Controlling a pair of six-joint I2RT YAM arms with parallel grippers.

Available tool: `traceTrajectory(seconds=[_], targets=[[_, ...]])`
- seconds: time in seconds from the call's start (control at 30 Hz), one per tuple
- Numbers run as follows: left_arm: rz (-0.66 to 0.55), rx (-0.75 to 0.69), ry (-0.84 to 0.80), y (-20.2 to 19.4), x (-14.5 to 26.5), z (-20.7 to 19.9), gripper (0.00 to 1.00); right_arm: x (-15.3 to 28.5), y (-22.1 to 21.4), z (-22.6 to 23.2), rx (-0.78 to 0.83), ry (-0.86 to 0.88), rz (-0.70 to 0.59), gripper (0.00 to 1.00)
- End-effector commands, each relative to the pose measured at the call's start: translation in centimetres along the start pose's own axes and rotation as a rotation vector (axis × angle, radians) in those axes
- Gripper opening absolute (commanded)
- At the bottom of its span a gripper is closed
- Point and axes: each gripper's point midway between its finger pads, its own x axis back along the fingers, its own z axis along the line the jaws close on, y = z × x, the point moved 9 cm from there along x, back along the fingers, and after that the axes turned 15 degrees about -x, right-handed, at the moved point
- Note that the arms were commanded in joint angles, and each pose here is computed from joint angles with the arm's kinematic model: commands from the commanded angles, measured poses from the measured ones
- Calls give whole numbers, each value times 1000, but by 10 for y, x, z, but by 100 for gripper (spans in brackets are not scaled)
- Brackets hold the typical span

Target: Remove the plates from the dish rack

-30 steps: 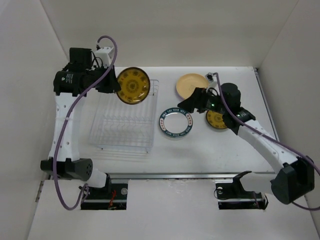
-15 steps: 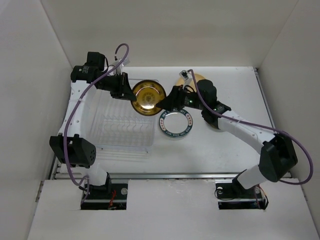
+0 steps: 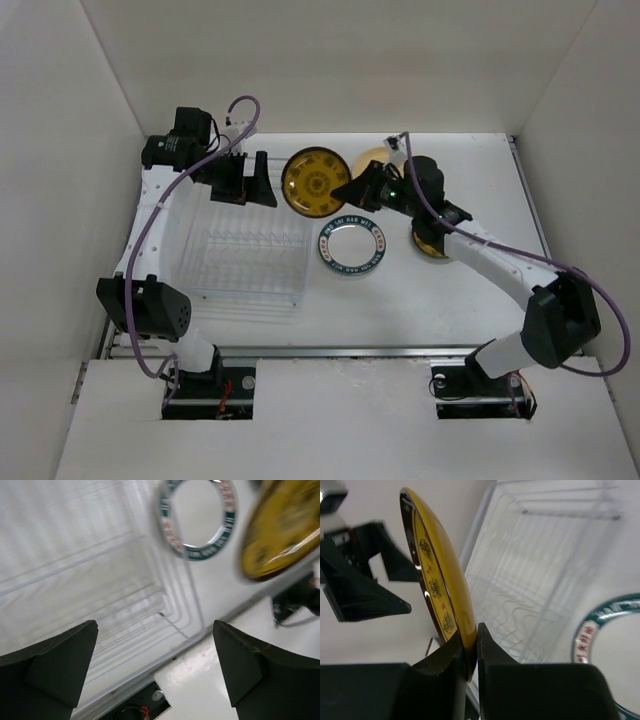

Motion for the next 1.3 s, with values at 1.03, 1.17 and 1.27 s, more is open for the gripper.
traceTrajectory(seconds=[1.03,1.17,1.27], targets=[[419,379,719,-96,-20,182,62,166,53,-213,-539,-829,-564,71],[437,437,679,-105,-24,185,30,170,49,-209,-530,-853,-529,84],[407,486,635,-107,-22,185,12,174,49,-201,-508,-863,-513,89]])
